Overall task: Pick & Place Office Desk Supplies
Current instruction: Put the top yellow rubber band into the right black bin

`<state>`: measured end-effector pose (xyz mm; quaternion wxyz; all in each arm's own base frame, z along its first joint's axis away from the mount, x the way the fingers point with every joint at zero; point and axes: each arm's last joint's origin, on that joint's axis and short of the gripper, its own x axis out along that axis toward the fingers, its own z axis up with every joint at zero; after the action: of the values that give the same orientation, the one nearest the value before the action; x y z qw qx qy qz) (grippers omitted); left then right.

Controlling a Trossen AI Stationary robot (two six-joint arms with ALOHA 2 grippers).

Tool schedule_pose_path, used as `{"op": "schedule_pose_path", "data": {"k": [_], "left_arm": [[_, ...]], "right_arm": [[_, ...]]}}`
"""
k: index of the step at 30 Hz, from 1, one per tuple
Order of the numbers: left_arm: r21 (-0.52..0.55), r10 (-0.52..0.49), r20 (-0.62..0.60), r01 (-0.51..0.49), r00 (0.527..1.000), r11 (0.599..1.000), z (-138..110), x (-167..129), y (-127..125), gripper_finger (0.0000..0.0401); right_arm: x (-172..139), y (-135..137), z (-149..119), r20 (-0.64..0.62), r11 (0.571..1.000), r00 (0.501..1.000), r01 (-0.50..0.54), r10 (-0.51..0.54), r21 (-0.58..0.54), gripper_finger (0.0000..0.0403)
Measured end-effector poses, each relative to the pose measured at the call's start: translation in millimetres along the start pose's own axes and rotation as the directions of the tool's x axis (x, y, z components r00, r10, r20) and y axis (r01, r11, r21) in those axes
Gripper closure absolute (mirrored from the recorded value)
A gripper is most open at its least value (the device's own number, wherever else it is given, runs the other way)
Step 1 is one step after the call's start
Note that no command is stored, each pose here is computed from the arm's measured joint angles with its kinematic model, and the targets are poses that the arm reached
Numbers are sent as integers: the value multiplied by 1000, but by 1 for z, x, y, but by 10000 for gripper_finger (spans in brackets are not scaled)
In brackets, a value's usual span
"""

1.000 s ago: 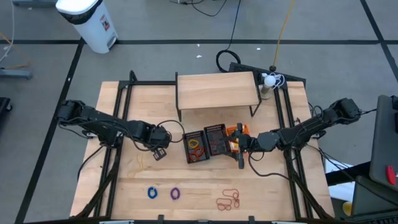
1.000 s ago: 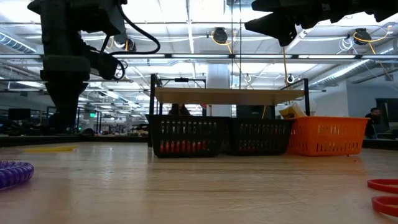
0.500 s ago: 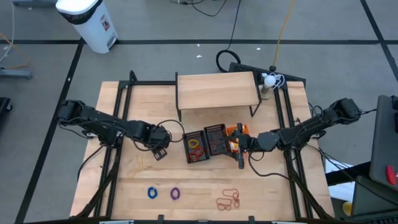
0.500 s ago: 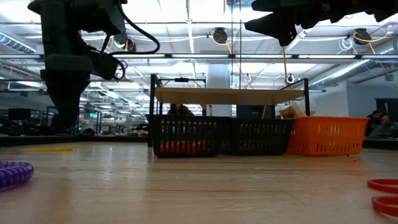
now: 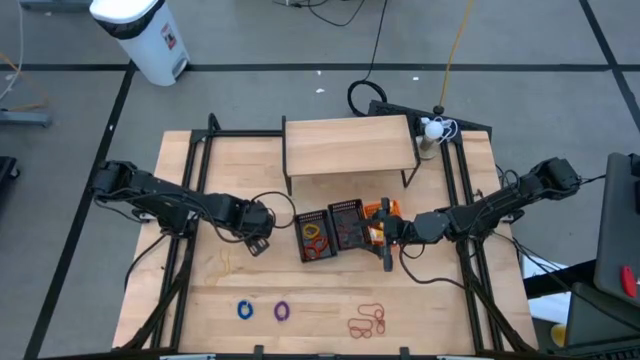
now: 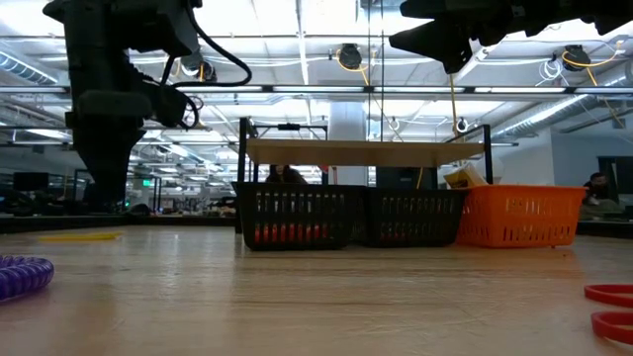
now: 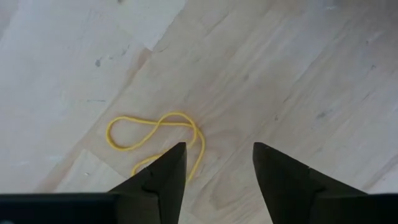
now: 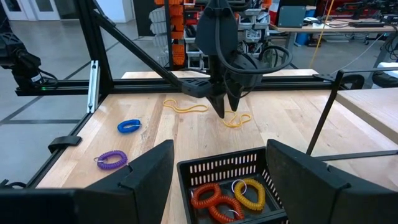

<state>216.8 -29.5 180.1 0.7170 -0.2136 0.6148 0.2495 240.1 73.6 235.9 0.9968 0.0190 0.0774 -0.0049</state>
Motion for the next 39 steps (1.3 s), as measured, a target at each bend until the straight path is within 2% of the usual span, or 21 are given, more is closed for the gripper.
{"op": "schedule_pose_path", "data": {"k": [6, 11, 15, 19, 23, 26, 30, 33, 39], "left_arm": [[26, -62, -54, 63, 997, 998, -1, 0, -2, 233], [-27, 61, -7, -62, 998, 998, -2, 0, 4, 235], [-6, 26, -60, -27, 998, 1000, -4, 1, 3, 235], [-41, 105, -16, -106, 994, 993, -3, 4, 5, 231], [0, 49, -77, -49, 996, 999, -2, 9, 1, 231], [-11, 89, -76, -90, 993, 996, -1, 14, 1, 231], [31, 81, -132, -77, 988, 997, -2, 21, -1, 230], [17, 121, -114, -120, 986, 993, -2, 22, 0, 231], [0, 116, -109, -116, 987, 993, 0, 22, 1, 231]], "right_arm": [[0, 0, 0, 0, 1000, 1000, 0, 0, 0, 156], [0, 0, 0, 0, 1000, 1000, 0, 0, 1, 156], [0, 0, 0, 0, 1000, 1000, -1, 1, 3, 156], [0, 0, 0, 0, 1000, 1000, -1, 1, 5, 156], [0, 0, 0, 0, 1000, 1000, -1, 1, 9, 156], [0, 0, 0, 0, 1000, 1000, 0, 0, 8, 156], [0, 0, 0, 0, 1000, 1000, 0, 0, 8, 156], [0, 0, 0, 0, 1000, 1000, -1, 1, 8, 156], [0, 0, 0, 0, 1000, 1000, 0, 0, 8, 156]]}}
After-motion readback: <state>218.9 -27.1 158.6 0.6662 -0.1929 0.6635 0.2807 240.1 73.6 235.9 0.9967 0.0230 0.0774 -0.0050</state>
